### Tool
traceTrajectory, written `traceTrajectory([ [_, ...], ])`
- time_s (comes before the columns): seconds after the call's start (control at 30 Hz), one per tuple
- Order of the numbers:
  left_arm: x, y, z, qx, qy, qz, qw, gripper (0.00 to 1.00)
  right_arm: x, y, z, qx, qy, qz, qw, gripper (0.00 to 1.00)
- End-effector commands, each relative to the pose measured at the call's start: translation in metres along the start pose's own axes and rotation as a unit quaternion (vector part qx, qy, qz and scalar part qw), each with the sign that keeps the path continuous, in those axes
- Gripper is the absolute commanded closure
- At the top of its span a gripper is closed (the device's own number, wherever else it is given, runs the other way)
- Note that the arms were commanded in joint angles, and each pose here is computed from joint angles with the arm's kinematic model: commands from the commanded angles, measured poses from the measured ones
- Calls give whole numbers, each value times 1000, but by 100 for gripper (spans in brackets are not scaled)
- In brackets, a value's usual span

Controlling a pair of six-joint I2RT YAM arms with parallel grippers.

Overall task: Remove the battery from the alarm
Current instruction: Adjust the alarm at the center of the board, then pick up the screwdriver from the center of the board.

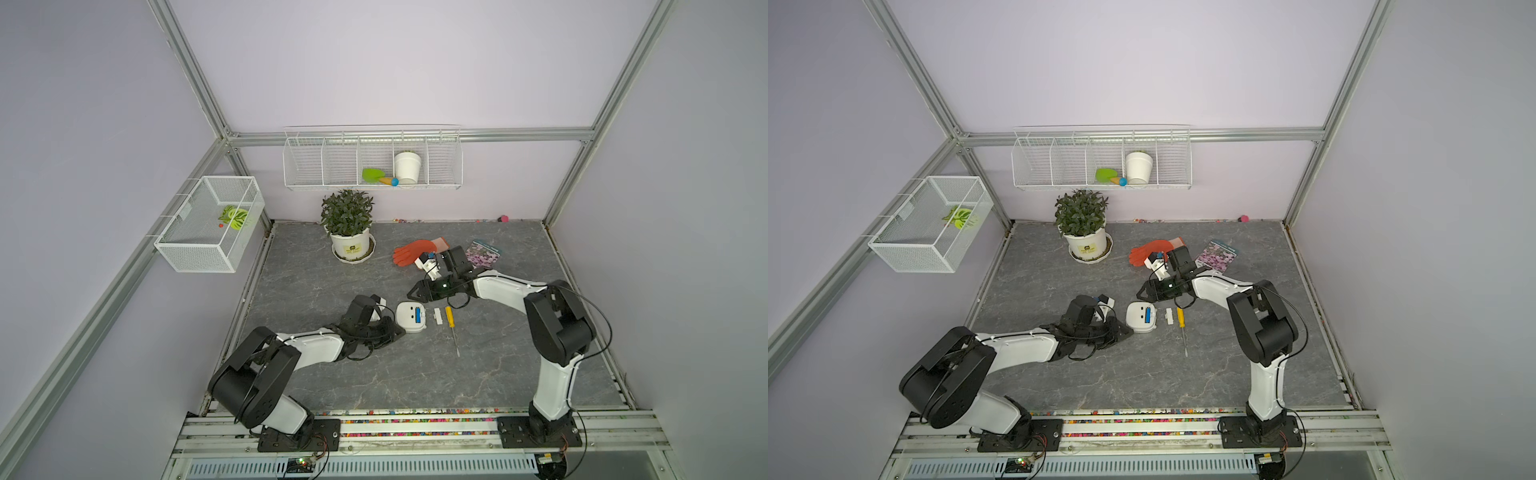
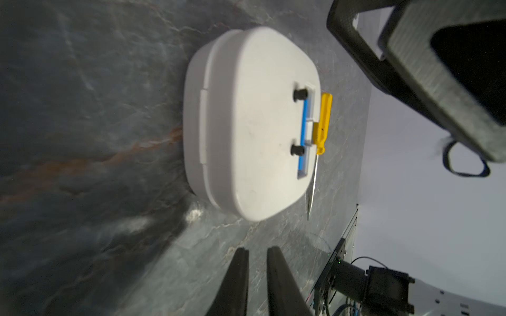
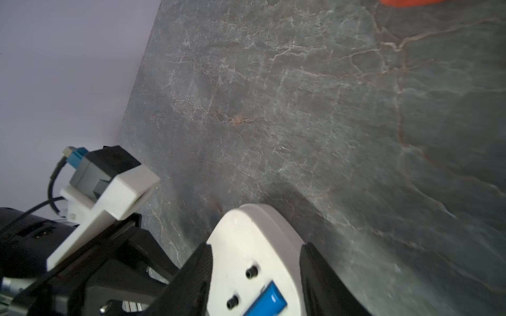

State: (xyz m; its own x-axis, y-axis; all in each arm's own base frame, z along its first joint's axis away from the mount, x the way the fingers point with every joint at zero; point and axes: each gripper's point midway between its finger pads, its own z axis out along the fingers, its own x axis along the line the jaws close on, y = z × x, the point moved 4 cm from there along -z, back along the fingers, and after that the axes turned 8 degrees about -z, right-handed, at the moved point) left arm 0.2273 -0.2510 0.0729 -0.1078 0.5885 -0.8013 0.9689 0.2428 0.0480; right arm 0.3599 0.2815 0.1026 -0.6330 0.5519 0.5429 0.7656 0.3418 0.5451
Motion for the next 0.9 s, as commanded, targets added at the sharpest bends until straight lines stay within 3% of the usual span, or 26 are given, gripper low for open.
traceTrajectory([
  [0.0,-1,9,9,-14,2,-3,1000,85,-2,-4,10,24,15,-1,1000,43],
  [0.23,9,20,12,-37,45,-7,998,90,6,-18,6,41,23,-3,999,47],
  [0.7,2,53,2,-66,54,1,996,91,35,-64,-15,55,22,-1,998,47],
  [0.87,4,58,1,-70,60,0,996,90,25,-73,-23,60,-31,12,998,46],
])
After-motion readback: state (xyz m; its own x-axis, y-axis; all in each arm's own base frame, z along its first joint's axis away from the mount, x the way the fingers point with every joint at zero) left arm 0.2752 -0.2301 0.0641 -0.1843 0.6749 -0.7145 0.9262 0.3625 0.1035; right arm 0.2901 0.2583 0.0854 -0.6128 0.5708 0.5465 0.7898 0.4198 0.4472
